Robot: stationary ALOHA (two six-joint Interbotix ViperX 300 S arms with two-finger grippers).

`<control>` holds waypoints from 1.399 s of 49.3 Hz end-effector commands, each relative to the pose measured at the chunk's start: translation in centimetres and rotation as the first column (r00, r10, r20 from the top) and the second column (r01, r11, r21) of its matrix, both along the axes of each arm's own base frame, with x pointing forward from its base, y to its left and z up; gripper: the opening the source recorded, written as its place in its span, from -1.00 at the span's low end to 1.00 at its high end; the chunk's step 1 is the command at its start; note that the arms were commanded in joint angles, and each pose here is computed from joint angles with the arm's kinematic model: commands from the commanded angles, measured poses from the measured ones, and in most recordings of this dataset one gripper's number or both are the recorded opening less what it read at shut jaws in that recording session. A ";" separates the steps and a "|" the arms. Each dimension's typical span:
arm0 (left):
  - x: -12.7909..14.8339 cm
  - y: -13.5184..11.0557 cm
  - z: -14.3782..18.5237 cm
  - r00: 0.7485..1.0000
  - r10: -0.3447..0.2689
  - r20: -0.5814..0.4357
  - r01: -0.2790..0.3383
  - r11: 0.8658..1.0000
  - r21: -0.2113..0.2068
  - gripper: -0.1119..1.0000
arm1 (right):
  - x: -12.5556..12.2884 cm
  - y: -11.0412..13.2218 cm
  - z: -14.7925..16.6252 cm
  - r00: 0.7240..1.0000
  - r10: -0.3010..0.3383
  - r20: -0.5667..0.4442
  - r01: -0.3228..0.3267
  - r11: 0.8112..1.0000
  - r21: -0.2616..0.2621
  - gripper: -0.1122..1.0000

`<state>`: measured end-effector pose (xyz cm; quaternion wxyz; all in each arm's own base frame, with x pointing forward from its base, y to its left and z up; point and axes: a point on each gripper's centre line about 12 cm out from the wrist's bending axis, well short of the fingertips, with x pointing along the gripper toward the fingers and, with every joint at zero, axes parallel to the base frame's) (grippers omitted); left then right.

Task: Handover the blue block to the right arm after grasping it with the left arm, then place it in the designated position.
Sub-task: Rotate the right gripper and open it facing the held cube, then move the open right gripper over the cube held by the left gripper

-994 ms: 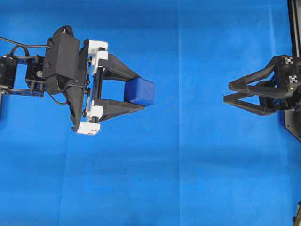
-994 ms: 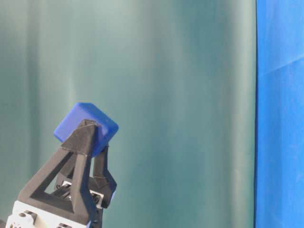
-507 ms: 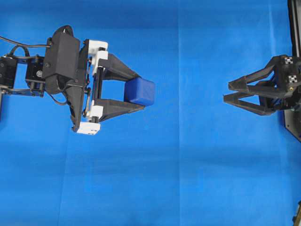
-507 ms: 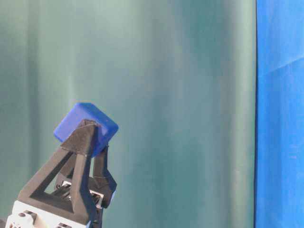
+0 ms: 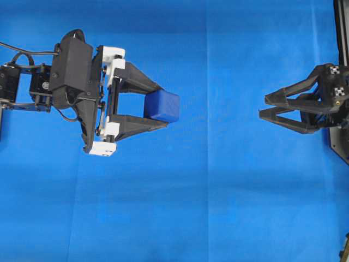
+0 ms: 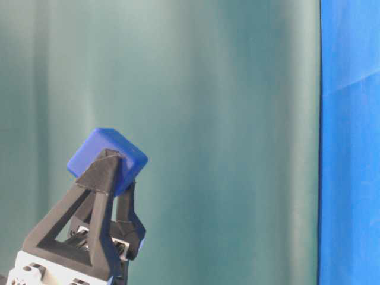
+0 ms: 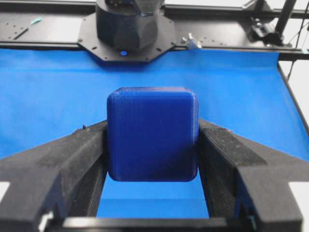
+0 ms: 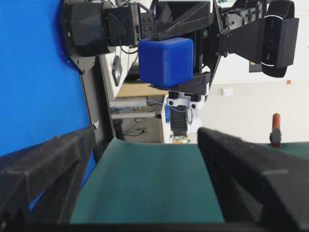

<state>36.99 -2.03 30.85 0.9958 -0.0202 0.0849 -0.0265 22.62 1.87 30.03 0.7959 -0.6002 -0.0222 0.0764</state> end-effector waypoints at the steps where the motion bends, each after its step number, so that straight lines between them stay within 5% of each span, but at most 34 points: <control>1: -0.1 0.1 1.3 0.999 0.002 0.043 -0.002 1.000 -0.005 0.07 | 0.3 0.0 1.1 1.000 0.003 0.026 -0.003 1.000 0.002 0.93; 33: -0.2 0.1 1.3 0.999 0.002 0.043 -0.002 1.000 -0.005 0.07 | 1.6 0.1 1.1 1.000 0.005 0.002 -0.005 1.000 0.004 0.90; 69: -0.2 0.1 1.2 0.999 0.004 0.035 -0.003 1.000 -0.009 0.07 | 12.9 0.3 3.2 0.999 0.013 -0.050 -0.012 1.000 0.014 0.90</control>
